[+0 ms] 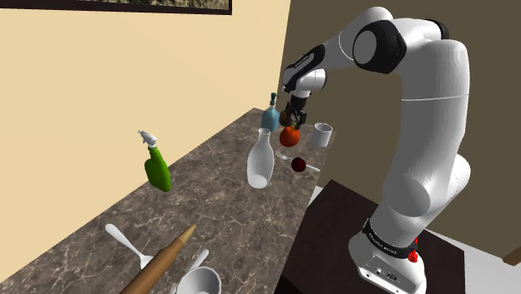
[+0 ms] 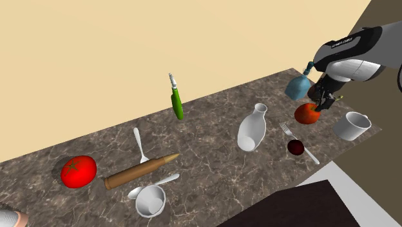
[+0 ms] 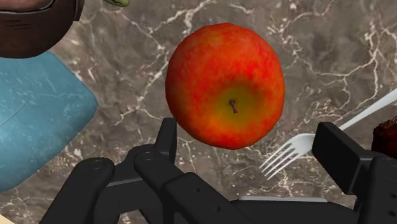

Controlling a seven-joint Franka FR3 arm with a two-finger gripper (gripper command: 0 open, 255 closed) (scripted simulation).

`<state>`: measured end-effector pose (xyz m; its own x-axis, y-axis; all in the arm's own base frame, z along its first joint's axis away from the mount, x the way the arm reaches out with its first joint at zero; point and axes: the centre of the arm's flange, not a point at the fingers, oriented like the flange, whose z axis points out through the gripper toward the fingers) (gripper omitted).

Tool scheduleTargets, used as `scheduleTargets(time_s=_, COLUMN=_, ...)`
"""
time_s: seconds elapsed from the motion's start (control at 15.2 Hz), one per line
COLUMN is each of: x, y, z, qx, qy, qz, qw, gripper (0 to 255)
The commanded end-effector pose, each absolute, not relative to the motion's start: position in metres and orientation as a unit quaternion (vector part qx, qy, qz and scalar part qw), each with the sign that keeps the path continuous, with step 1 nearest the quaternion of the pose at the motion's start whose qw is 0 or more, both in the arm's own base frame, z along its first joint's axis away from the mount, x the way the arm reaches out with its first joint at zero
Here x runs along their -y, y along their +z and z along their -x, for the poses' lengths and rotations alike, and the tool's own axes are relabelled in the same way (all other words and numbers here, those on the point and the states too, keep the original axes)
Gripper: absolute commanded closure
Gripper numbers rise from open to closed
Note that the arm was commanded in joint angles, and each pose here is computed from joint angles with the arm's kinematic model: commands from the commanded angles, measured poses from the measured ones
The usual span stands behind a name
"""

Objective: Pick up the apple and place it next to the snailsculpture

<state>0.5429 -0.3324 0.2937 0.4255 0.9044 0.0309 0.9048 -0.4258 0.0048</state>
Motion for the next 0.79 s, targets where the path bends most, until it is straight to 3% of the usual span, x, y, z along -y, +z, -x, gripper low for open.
scheduleTargets(time_s=0.0, x=0.332, y=0.294, z=-0.543, qx=0.536, qy=-0.014, qz=0.844, qw=0.006, gripper=0)
scheduleTargets(time_s=0.26, x=0.334, y=0.344, z=-0.542, qx=0.536, qy=-0.014, qz=0.844, qw=0.006, gripper=0)
scheduleTargets(time_s=0.73, x=0.334, y=0.344, z=-0.542, qx=0.536, qy=-0.014, qz=0.844, qw=0.006, gripper=0)
